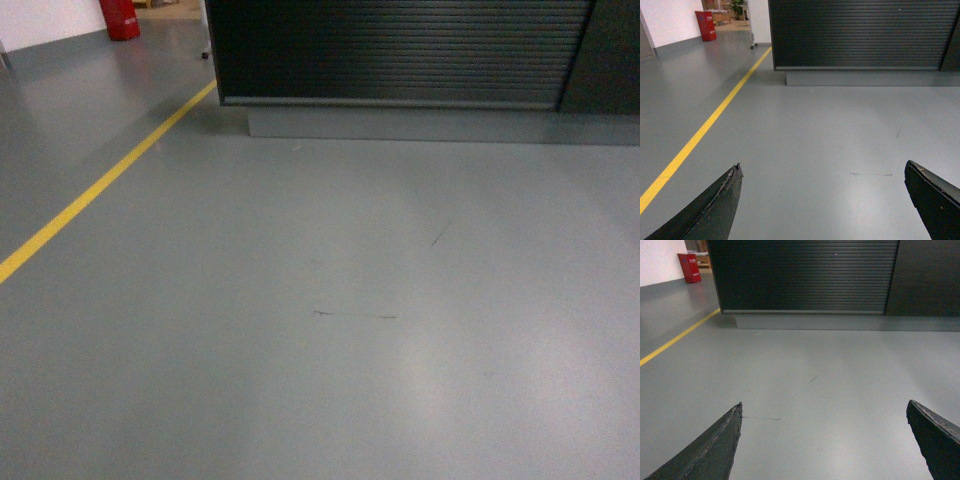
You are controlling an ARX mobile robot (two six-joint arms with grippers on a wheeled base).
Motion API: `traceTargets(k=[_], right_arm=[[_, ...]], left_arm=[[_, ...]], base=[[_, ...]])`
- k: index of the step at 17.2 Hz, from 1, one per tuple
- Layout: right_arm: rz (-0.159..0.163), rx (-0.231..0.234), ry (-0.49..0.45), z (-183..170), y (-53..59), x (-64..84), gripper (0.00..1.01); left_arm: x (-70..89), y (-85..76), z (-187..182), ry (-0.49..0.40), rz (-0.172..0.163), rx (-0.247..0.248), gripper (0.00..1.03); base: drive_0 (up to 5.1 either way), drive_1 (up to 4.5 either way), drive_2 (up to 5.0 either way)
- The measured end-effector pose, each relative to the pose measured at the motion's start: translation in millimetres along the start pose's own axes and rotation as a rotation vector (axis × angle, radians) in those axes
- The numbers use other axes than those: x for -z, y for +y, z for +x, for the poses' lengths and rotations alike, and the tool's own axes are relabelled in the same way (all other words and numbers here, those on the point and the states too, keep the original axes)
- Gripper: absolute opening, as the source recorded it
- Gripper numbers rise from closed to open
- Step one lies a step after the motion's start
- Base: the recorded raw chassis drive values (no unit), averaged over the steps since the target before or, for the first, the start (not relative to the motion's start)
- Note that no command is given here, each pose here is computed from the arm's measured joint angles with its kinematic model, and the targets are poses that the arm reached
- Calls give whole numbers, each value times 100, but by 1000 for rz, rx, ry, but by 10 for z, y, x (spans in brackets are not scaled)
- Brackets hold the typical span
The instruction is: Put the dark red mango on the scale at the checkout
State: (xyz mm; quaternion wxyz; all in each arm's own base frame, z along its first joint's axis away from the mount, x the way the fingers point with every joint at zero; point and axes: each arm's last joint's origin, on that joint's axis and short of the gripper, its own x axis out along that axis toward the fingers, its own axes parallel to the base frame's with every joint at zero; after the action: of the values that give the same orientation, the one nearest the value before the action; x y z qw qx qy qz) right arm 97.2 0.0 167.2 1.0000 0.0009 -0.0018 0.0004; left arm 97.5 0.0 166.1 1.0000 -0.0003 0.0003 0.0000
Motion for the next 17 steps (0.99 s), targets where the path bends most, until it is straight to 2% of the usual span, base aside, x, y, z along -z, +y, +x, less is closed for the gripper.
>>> traceTargets(k=[1,17], right_arm=[[0,1,-2,0,0,-2,98],[0,2,-3,0,0,-3,98]], left_arm=[[0,0,0,0,0,1,98],[0,0,0,0,0,0,98]], base=[[0,0,0],[-3,405,-411]])
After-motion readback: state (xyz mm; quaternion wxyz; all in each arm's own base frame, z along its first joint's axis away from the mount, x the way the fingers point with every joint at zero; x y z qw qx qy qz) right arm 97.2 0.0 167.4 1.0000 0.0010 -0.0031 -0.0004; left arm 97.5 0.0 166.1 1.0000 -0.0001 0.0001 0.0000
